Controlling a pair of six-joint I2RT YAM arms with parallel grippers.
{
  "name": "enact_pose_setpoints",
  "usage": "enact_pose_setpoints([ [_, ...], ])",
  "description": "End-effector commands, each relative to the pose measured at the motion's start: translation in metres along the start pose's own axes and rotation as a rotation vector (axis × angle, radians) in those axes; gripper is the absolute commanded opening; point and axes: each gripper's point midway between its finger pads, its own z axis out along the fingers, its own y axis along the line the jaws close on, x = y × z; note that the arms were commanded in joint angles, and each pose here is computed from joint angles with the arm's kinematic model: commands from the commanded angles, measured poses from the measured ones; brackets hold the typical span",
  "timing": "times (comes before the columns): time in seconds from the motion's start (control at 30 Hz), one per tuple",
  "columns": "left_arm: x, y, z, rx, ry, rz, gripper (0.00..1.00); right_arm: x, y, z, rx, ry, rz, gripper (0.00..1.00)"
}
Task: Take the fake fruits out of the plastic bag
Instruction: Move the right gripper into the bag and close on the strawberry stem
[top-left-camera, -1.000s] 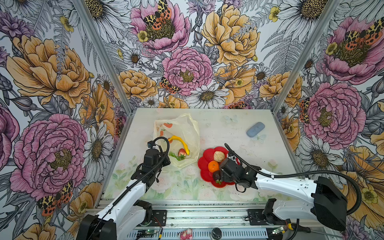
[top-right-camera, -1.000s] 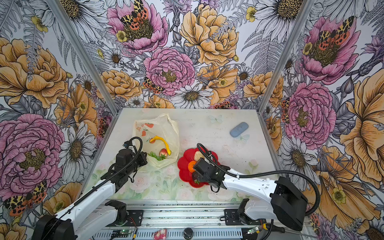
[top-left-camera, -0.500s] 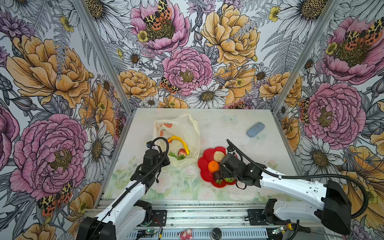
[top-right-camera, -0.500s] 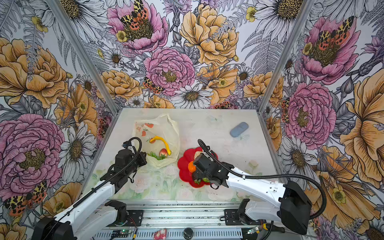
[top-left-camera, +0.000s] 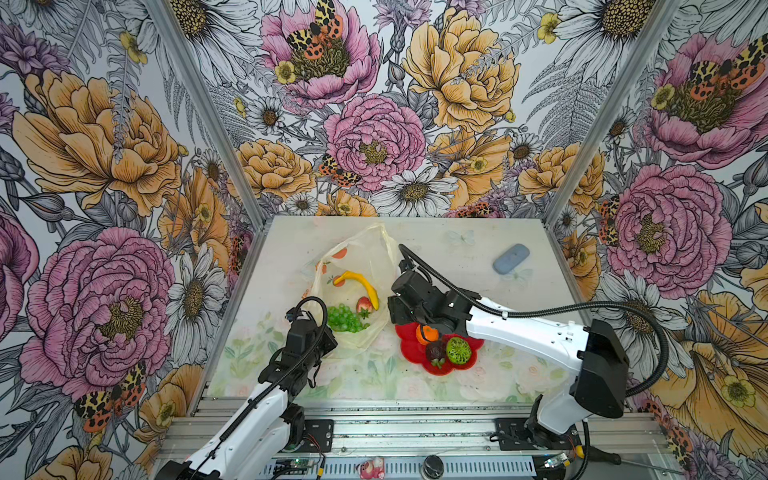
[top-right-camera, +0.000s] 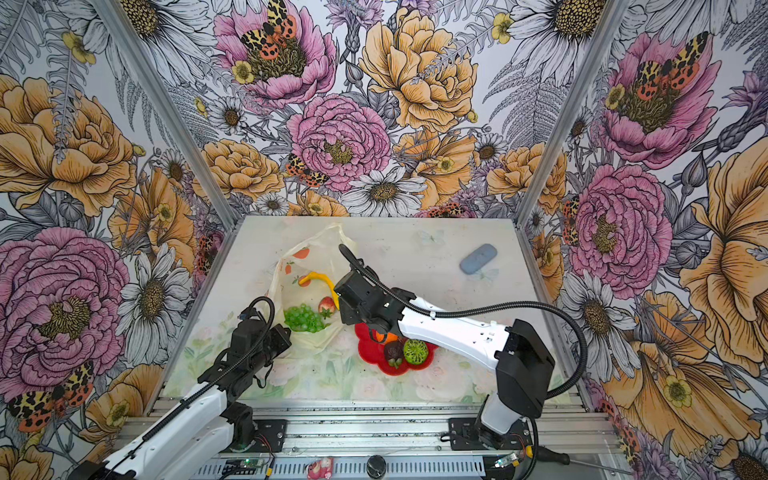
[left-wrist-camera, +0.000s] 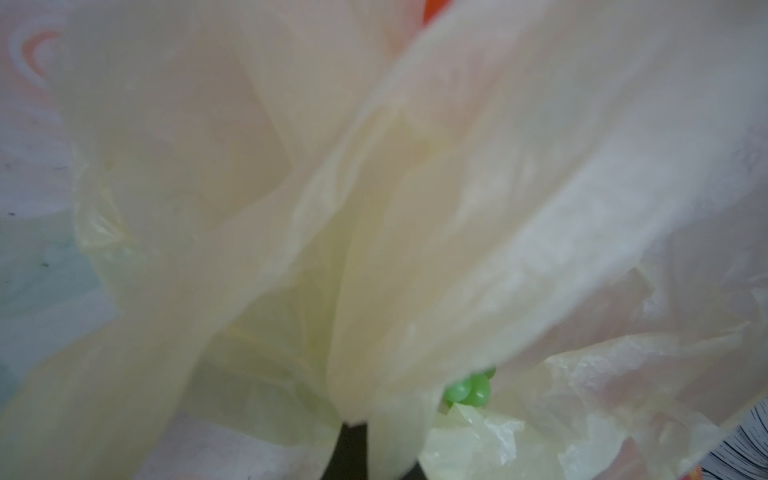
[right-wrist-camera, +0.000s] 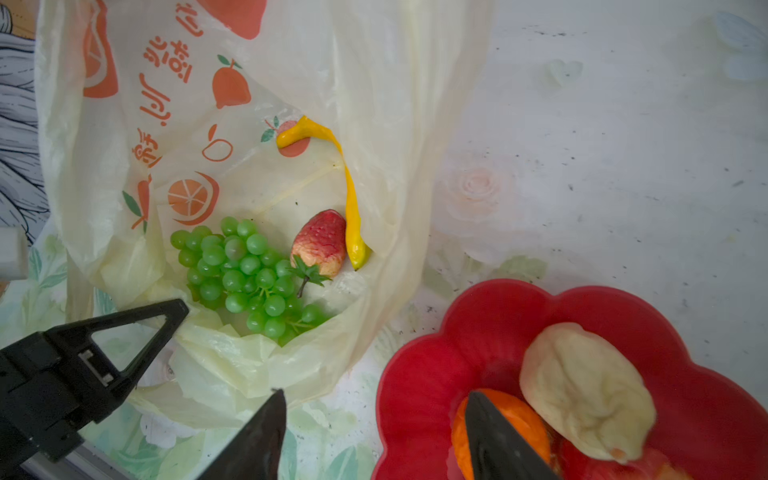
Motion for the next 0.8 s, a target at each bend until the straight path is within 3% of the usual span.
enact_pose_setpoints([
  [0.0,0.008,0.006,0.0,-0.016,0.023,-0.019,0.0,-0.001,0.041,0.01,-0.083,0.019,-0.064,0.65],
  [0.27,0.011,0.005,0.002,-0.023,0.041,-0.009,0.0,0.017,0.07,0.064,-0.076,0.101,-0.025,0.55],
  [0.77,0.012,0.003,0.003,-0.013,0.043,0.003,0.0,0.029,0.051,0.124,0.014,0.152,0.008,0.36],
])
